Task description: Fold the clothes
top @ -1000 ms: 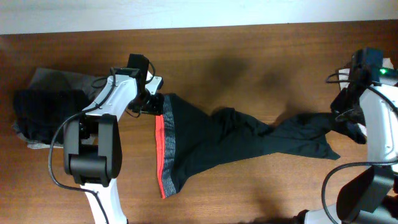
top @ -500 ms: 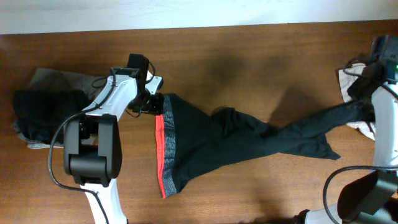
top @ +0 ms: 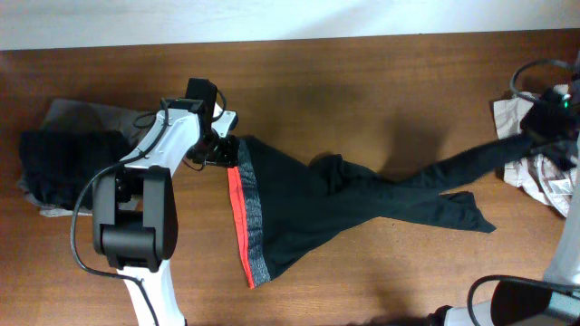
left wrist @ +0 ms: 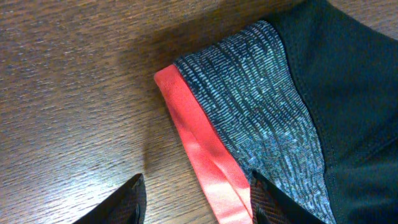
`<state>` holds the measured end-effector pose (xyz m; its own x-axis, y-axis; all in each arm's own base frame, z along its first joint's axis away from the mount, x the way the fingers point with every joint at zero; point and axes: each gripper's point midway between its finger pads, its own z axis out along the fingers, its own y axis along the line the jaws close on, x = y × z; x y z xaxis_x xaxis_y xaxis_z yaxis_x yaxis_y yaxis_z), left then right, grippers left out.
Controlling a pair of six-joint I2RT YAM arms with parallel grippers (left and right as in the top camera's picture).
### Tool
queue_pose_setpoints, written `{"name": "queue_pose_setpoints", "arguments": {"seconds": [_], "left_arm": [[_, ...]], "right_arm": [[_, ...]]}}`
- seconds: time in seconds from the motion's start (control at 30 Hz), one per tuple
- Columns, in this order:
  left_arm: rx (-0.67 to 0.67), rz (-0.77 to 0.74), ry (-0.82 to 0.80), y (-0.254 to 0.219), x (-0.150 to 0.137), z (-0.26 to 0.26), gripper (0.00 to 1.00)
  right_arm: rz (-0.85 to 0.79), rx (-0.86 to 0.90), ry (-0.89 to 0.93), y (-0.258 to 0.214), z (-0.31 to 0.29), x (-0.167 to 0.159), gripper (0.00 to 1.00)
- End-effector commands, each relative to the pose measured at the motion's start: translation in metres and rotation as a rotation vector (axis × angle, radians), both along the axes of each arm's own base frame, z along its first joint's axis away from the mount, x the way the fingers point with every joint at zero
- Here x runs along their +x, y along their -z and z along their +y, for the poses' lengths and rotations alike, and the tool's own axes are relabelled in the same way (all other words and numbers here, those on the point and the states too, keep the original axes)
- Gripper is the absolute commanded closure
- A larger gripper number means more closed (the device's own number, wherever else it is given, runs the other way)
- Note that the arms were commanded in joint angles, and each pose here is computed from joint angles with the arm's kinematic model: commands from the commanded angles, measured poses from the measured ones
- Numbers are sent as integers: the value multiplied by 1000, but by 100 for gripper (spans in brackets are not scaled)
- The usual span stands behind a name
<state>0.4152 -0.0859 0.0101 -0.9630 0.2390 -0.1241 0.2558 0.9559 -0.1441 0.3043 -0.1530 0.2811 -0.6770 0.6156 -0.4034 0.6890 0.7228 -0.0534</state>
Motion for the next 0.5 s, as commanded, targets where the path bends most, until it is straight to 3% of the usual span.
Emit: {"name": "queue_pose_setpoints", "arguments": {"seconds": [0.0, 0.17, 0.37, 0.47], "left_arm": [[-15, -2, 0, 0, 3, -4, 47], [-15, -2, 0, 0, 3, -4, 47], [-15, 0, 0, 0, 3, -4, 46], [-15, 2, 0, 0, 2, -4, 46]], "right_arm": [[33, 58, -4, -1, 13, -16, 96], [99, 165, -25, 5, 35, -36, 96], [-18, 372, -130, -5, 77, -24, 96], [-64, 336, -82, -8, 67, -13, 96]]}}
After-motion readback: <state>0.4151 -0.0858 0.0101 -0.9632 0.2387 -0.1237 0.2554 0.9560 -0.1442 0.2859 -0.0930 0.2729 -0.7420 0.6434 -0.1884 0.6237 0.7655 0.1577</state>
